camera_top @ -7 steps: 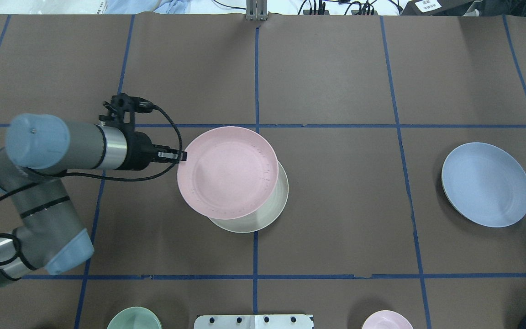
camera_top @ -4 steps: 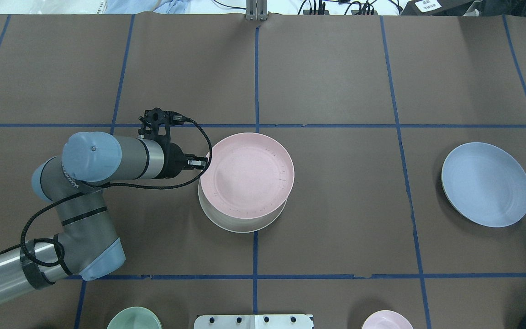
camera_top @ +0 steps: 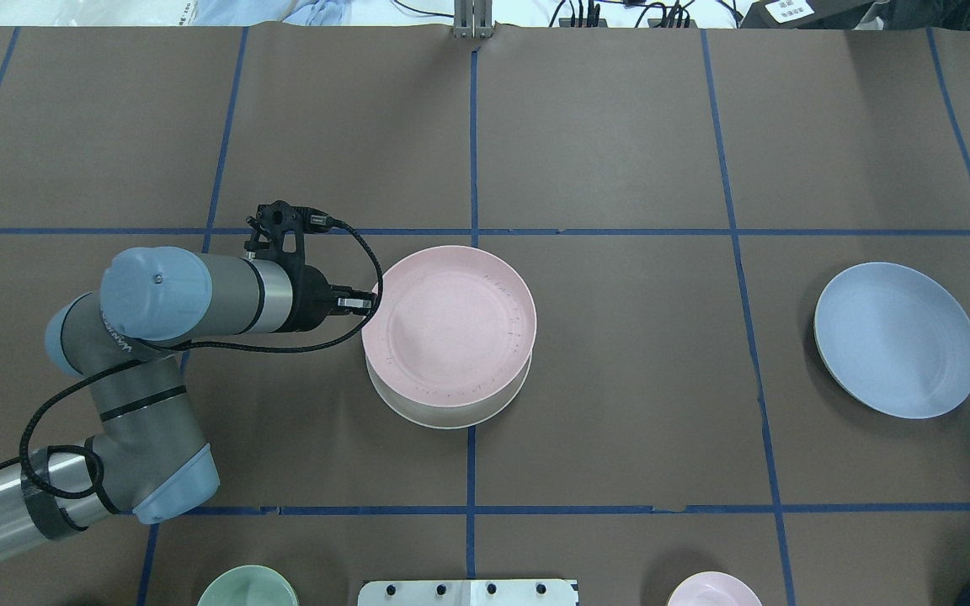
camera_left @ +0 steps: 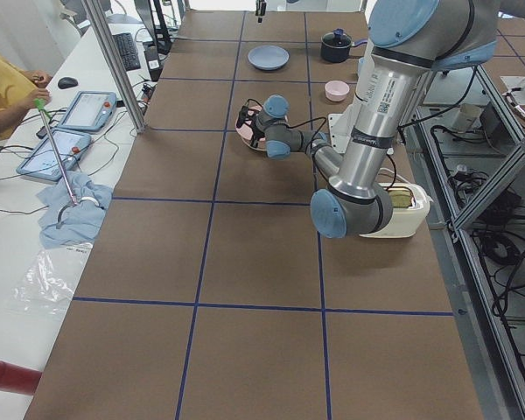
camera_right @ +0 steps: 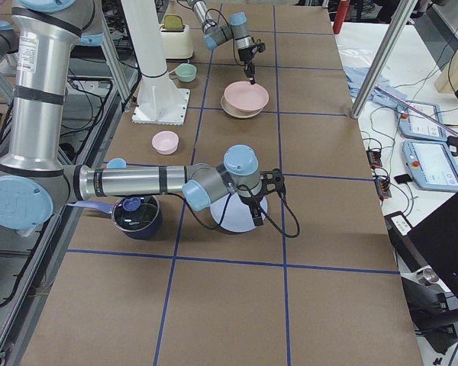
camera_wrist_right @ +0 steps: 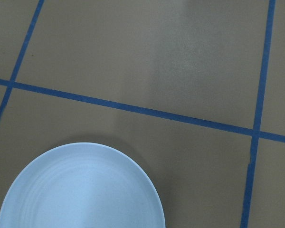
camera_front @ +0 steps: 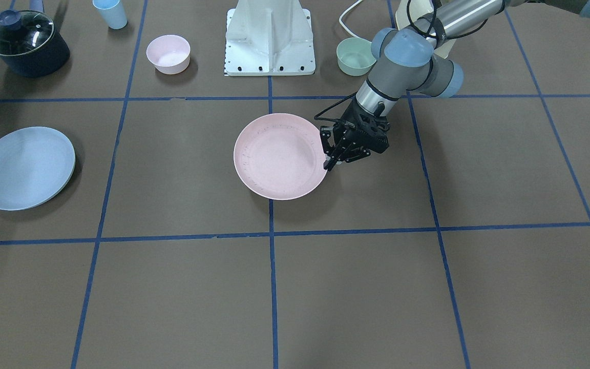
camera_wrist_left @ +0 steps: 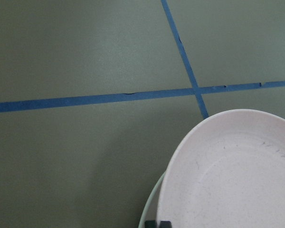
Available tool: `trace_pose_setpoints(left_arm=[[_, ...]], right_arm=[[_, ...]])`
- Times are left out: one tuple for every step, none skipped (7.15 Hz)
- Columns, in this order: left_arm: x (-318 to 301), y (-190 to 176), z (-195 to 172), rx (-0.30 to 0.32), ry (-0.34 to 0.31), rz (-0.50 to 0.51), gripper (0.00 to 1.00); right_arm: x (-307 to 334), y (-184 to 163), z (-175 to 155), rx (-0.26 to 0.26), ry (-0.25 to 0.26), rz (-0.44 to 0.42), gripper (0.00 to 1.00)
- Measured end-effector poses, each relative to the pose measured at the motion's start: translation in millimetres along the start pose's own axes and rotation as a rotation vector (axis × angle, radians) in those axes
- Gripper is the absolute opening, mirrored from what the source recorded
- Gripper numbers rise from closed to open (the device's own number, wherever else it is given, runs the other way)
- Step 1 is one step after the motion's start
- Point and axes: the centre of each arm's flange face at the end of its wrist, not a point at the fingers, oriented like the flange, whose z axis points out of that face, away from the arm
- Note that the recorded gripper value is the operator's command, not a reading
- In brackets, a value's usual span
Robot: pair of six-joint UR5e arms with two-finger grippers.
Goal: Stack three plates with pink and blue
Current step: 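Lower the pink plate onto the cream plate and open the left gripper, then withdraw the left gripper from the stack toward its side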
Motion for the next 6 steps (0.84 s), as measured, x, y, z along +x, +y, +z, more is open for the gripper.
trace_pose_setpoints(left_arm=[[-5.3,4.1,-1.7,-0.004,-0.007,0.0,0.0],[-7.1,7.4,-1.6,-0.008,-0.01,0.0,0.0],[-4.6,10.5,-0.5,-0.012,-0.007,0.002,0.0],[-0.4,14.9,1.6,-0.019,-0.002,0.004,0.0],[3.0,19.0,3.7,-0.026,0.001,0.006,0.0],[4.7,22.1,5.4,-0.031,0.003,0.008,0.7]], right_arm=[[0.0,0.0,0.0,0.0,0.0,0.0,1.0],[0.0,0.0,0.0,0.0,0.0,0.0,1.0],[0.1,0.0,0.1,0.0,0.0,0.0,1.0],[0.4,0.1,0.3,-0.001,0.0,0.0,1.0],[0.6,0.2,0.5,-0.002,0.001,-0.001,1.0],[0.6,0.2,0.5,-0.002,0.001,-0.001,1.0]])
